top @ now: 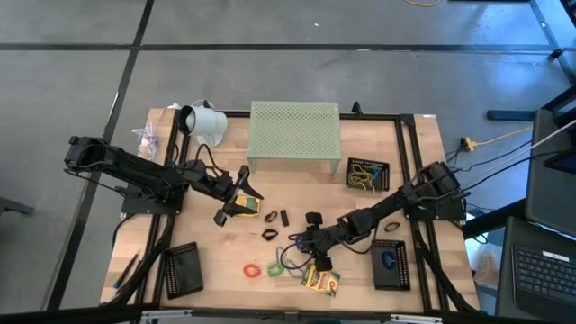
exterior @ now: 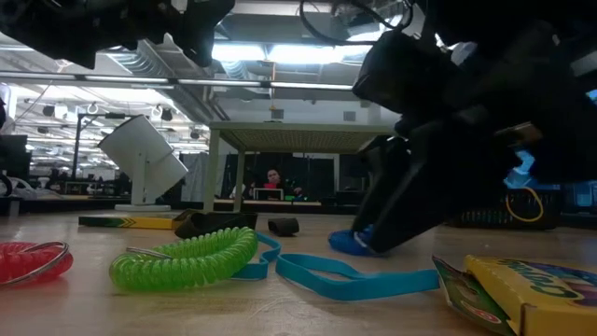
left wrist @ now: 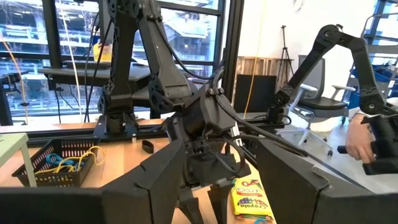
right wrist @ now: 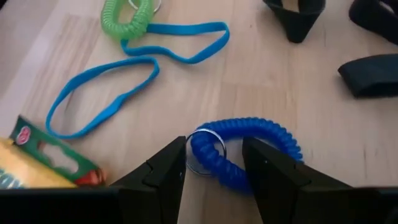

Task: Pick & Place Office Desk Supplies
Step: Put the blue spring keychain into the bottom right black bin

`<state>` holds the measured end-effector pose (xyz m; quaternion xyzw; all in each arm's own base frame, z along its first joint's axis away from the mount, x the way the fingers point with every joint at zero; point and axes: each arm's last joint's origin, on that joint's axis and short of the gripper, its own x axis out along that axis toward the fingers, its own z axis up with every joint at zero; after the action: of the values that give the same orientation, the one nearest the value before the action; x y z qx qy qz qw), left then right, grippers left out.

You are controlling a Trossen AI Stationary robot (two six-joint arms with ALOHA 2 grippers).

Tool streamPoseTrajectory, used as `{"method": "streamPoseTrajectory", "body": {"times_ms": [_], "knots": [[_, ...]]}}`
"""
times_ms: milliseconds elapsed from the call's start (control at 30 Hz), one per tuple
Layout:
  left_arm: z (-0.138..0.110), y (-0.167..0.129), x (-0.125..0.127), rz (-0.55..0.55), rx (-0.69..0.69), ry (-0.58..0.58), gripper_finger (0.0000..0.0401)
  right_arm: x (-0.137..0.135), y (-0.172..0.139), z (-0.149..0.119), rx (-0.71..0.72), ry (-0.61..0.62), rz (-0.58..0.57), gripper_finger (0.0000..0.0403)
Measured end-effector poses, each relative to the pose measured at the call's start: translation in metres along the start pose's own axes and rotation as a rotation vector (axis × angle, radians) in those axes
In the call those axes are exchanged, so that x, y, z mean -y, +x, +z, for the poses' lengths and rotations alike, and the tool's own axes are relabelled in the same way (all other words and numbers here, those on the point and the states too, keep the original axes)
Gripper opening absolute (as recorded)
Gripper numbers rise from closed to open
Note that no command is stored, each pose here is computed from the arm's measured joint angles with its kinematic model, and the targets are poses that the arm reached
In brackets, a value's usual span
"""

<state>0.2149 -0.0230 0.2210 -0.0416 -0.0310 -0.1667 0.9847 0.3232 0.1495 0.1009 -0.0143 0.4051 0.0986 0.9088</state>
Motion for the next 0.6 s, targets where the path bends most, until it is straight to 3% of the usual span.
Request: {"method": "streamPoseTrajectory", "body": {"times_ms": [333, 600], "knots": [[-0.0002, -0.0001, 0.0, 0.0, -0.001, 0.0, 0.0198, 0.0014, 0.0051, -0.0024, 0.009, 0.101, -0.035, 0.0145], [-0.0002, -0.0001, 0.0, 0.0, -0.001, 0.0, 0.0198, 0.0008, 0.0052, -0.0037, 0.007, 0.105, -0.045, 0.0041]]}}
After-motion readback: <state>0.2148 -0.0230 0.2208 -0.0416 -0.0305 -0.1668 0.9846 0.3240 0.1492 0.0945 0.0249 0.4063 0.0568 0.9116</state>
